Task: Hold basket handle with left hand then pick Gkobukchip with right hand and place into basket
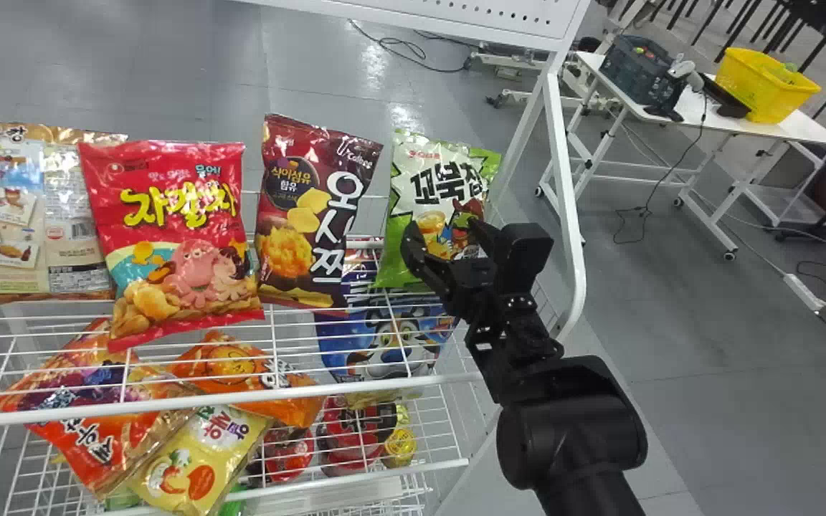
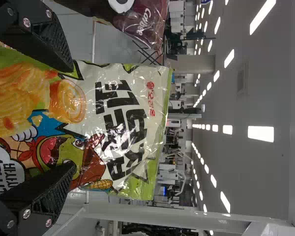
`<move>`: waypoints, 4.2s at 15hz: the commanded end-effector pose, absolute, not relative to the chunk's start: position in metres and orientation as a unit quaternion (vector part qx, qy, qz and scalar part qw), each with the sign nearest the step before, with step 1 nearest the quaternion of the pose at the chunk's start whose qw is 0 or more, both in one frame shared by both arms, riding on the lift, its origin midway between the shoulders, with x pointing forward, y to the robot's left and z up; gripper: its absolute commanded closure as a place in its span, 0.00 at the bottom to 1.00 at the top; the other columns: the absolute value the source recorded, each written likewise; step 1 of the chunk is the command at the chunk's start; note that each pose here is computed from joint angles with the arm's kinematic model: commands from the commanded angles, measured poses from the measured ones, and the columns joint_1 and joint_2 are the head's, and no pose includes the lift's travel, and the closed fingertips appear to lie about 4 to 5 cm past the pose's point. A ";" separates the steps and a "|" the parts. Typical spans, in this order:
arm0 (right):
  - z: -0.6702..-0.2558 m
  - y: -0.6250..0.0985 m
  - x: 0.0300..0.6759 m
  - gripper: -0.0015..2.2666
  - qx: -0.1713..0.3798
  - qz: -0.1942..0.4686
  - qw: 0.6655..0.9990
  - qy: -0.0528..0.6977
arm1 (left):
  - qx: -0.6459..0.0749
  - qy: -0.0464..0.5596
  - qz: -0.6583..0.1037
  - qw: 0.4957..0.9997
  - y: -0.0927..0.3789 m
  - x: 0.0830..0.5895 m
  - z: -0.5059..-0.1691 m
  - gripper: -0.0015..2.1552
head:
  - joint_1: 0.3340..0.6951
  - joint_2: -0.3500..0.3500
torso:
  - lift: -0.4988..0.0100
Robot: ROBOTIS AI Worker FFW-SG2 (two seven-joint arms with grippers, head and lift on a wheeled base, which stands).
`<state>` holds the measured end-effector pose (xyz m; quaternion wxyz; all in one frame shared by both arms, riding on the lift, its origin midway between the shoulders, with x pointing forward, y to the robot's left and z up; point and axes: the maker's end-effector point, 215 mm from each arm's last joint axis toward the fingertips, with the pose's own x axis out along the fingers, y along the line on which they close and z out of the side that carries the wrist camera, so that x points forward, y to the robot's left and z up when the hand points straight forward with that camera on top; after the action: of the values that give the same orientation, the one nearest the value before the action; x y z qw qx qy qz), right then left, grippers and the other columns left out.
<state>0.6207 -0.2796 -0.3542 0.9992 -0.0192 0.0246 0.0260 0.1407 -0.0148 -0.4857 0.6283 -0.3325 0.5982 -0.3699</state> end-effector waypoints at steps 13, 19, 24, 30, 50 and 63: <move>-0.352 -0.265 0.626 0.86 -0.040 0.022 0.999 0.022 | -0.342 0.601 -0.360 0.626 -0.008 0.138 -0.489 0.97 | 1.00 0.00 | 0.92; -0.336 -0.277 0.603 0.86 -0.026 -0.005 1.000 0.007 | -0.335 0.586 -0.372 0.637 -0.011 0.135 -0.471 0.97 | 1.00 0.00 | 0.92; -0.298 -0.261 0.555 0.86 0.020 0.018 1.000 0.005 | -0.322 0.587 -0.375 0.641 -0.016 0.136 -0.470 0.97 | 1.00 0.00 | 0.92; -0.294 -0.264 0.491 0.86 0.035 0.034 0.996 0.069 | -0.310 0.583 -0.388 0.643 -0.027 0.134 -0.463 0.97 | 1.00 0.00 | 0.92; -0.470 -0.254 0.259 0.86 -0.071 0.119 0.852 0.505 | -0.293 0.567 -0.397 0.659 -0.030 0.163 -0.457 0.97 | 1.00 0.00 | 0.92; -0.495 -0.181 0.189 0.86 -0.069 0.209 0.784 0.581 | -0.290 0.568 -0.406 0.655 -0.038 0.153 -0.453 0.97 | 1.00 0.00 | 0.92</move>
<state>0.1894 -0.1934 -0.4918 0.7867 -0.0752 0.5795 0.1991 0.1570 -0.0356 -0.4546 0.6565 -0.2889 0.5676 -0.4042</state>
